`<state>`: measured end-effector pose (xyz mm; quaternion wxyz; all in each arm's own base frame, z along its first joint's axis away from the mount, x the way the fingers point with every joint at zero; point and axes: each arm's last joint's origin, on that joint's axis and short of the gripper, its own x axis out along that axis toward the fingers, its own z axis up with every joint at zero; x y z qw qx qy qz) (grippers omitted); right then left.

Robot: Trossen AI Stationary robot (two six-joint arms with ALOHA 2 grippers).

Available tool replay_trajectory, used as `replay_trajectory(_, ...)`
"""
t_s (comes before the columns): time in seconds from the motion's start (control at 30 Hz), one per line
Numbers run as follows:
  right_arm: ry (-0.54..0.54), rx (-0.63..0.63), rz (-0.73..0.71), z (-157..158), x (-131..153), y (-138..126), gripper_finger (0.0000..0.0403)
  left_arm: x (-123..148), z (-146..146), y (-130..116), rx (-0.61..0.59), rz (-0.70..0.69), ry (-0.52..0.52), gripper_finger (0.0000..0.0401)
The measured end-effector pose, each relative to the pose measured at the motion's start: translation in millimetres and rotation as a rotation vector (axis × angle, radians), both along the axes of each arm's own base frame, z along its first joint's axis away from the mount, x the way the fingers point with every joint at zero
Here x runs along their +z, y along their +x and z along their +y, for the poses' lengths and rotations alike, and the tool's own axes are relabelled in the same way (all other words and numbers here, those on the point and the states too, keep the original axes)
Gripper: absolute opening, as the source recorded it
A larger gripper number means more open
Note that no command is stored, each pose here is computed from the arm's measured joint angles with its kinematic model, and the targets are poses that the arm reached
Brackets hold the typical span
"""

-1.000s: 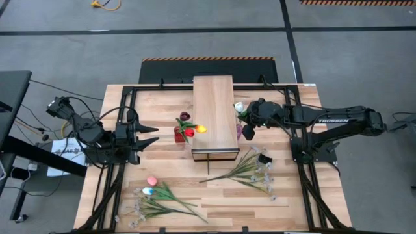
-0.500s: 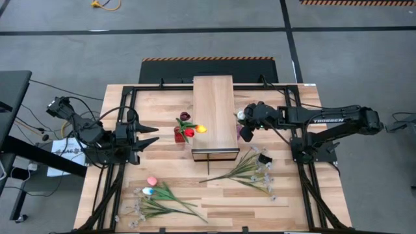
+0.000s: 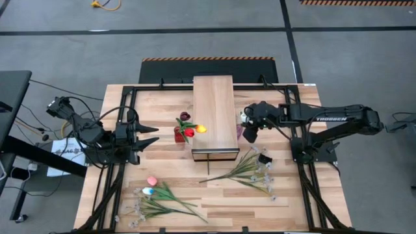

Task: Pick and place flowers into a vace then onto a shelf
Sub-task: Put the light blue tulip into the purple flower vase, then put the pink tulip into the purple flower vase

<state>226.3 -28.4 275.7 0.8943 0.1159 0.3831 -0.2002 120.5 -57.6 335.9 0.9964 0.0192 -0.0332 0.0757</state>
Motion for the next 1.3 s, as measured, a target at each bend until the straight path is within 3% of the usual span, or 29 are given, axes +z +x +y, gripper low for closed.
replay_trajectory(0.53, -0.003, 0.038, 0.231, 2, 29, -21, 0.0179, 0, 0, 0, -0.001, -0.001, -0.006, 0.0130)
replay_trajectory(0.83, 0.108, 0.074, 0.359, 17, 25, -33, 0.0179, 0, 0, 0, 0.001, 0.003, 0.015, 0.0130)
replay_trajectory(1.3, 0.166, 0.047, 0.442, 43, 22, -43, 0.0173, -7, 0, 0, 0.001, 0.070, 0.080, 0.0130)
